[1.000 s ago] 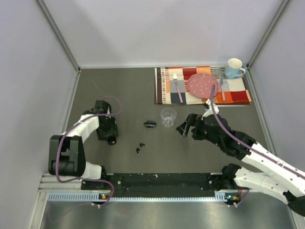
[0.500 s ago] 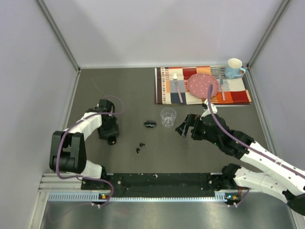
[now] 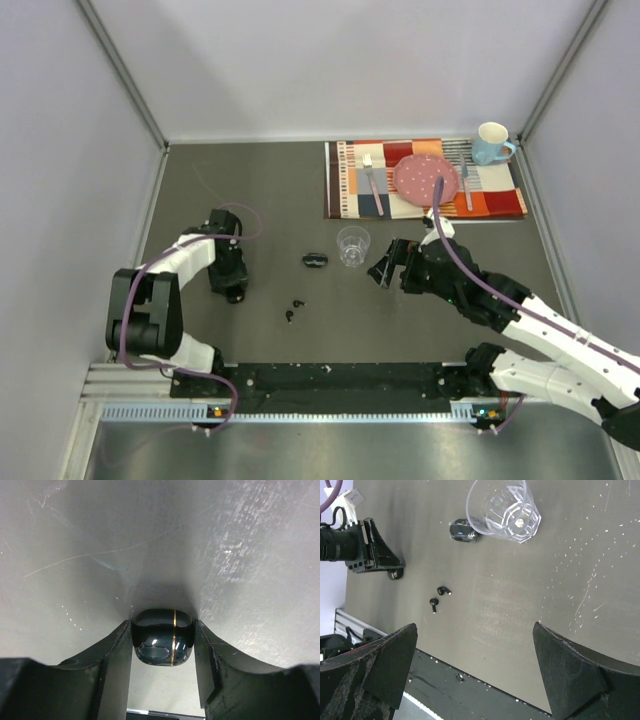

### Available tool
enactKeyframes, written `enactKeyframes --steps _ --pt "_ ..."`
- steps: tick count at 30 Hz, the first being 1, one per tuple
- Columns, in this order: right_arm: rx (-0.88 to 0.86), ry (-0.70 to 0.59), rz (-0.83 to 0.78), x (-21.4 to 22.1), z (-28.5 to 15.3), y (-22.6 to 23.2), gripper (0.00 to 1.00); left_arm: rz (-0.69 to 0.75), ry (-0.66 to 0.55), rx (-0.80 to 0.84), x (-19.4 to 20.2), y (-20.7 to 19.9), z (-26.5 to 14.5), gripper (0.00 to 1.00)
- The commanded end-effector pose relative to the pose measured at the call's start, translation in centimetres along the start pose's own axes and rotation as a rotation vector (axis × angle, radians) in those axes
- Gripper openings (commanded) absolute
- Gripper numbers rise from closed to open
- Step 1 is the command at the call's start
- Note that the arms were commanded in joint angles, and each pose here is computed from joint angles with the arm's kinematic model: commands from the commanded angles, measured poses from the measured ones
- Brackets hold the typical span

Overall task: Insert the wireless bluetooth earbuds into the charging case
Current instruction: Pick up the charging case at the center of the board.

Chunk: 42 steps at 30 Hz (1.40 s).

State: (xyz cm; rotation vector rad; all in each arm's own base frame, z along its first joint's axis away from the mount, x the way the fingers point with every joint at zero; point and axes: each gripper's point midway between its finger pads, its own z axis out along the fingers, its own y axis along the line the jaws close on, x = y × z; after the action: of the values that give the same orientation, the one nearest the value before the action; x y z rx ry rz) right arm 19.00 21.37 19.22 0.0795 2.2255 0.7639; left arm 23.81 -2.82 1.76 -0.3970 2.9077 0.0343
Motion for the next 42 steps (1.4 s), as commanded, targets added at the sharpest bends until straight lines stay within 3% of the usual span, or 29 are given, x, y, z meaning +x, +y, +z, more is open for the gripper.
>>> enactKeyframes --steps 1,5,12,16,21,26,31,42 --pt "-0.025 -0.040 0.007 -1.4 -0.2 0.9 0.99 -0.003 -0.044 0.051 -1.3 -1.1 -1.0 0.00" --pt "-0.018 -0.039 0.009 -1.3 -0.1 0.7 0.99 -0.048 -0.058 0.189 -1.7 -3.6 -2.6 0.00" --pt "-0.018 -0.103 0.053 -1.9 0.2 0.3 0.99 -0.216 -0.281 0.436 -5.2 -7.3 -10.2 0.00" --pt "-0.118 -0.131 0.058 -1.5 1.2 1.4 0.91 -0.313 -0.346 0.549 -5.6 -8.9 -13.3 0.00" --pt "-0.251 -0.216 0.000 -2.2 0.8 5.2 0.84 -0.388 -0.351 0.679 -4.4 -12.0 -16.1 0.00" --pt "-0.279 -0.279 -0.076 -2.1 1.3 7.5 0.83 -0.396 -0.331 0.816 -3.0 -16.0 -19.2 0.00" --pt "-0.352 -0.335 -0.109 -1.6 1.5 9.9 0.77 -0.421 -0.345 0.886 -2.3 -17.4 -21.2 0.00" --pt "-0.369 -0.386 -0.228 -1.5 2.9 13.3 0.80 -0.418 -0.318 0.967 -0.6 -19.4 -22.9 0.00"
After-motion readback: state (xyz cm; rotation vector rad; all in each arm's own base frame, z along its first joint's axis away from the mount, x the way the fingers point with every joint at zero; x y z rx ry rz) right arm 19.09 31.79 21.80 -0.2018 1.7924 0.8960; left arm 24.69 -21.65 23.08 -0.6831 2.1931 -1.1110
